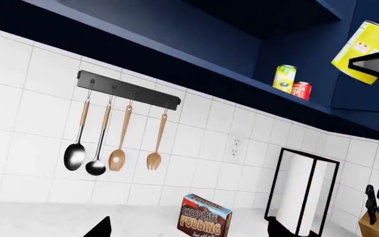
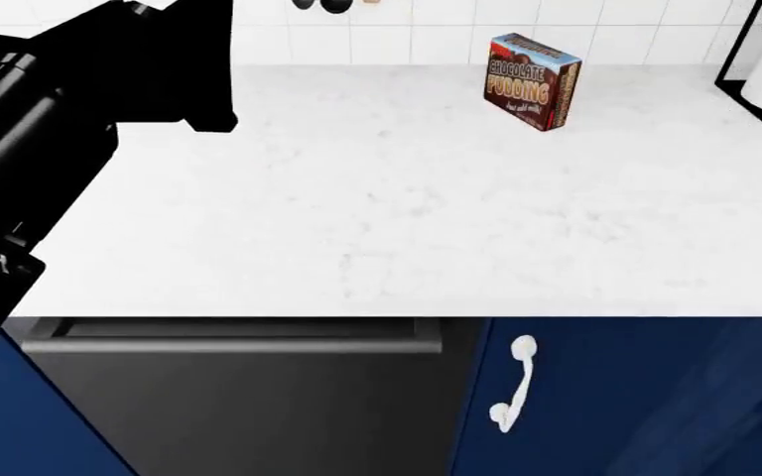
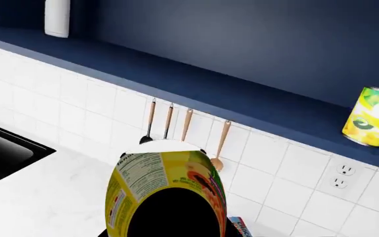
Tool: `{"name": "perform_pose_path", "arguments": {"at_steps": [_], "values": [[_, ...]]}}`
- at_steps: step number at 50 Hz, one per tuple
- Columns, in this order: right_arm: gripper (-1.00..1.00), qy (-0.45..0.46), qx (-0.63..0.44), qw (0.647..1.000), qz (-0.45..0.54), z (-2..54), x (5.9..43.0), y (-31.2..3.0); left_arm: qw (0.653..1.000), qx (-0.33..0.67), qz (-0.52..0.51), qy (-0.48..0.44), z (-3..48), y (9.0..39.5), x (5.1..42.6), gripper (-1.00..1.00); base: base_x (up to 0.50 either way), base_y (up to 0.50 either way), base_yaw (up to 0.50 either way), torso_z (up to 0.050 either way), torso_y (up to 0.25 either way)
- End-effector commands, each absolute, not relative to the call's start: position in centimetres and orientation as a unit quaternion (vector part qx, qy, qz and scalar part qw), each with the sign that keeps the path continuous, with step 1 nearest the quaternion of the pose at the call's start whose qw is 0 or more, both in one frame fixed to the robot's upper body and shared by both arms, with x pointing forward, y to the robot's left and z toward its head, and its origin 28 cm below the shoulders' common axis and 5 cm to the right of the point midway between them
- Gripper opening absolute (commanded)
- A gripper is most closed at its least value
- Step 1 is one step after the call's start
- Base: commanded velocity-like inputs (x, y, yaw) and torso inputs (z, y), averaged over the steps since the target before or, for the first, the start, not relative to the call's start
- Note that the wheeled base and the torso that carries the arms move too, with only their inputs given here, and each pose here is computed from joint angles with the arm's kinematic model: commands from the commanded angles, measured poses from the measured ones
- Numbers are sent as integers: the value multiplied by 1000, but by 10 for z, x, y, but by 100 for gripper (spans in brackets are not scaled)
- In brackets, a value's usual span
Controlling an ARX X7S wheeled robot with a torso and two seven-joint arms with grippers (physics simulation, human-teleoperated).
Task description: Pick the cans from the counter and place them in their designated side in the cabinet.
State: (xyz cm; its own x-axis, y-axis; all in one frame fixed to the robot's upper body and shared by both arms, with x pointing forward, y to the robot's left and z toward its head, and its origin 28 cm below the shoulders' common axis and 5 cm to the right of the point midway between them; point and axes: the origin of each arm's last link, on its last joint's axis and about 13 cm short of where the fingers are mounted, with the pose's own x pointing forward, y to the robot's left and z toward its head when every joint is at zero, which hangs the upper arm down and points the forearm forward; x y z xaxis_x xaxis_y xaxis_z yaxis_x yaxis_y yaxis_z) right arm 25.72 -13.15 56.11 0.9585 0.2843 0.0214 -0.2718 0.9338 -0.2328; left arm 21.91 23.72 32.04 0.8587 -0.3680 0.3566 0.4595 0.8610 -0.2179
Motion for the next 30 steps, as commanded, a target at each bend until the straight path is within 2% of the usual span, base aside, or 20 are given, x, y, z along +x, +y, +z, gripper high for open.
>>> {"name": "perform_pose_path", "arguments": {"at_steps": [1,10,30], "values": [[-100,-45,-116,987,97,576,255,-137,949,-150,-223,-163,325,236,216,100,0,0,0,0,0],[-100,-52,-71,994,71,571,266,-136,948,-148,-225,-169,329,236,214,100,0,0,0,0,0],[-100,-52,-71,994,71,571,266,-136,944,-143,-228,-189,341,240,206,100,0,0,0,0,1]]}}
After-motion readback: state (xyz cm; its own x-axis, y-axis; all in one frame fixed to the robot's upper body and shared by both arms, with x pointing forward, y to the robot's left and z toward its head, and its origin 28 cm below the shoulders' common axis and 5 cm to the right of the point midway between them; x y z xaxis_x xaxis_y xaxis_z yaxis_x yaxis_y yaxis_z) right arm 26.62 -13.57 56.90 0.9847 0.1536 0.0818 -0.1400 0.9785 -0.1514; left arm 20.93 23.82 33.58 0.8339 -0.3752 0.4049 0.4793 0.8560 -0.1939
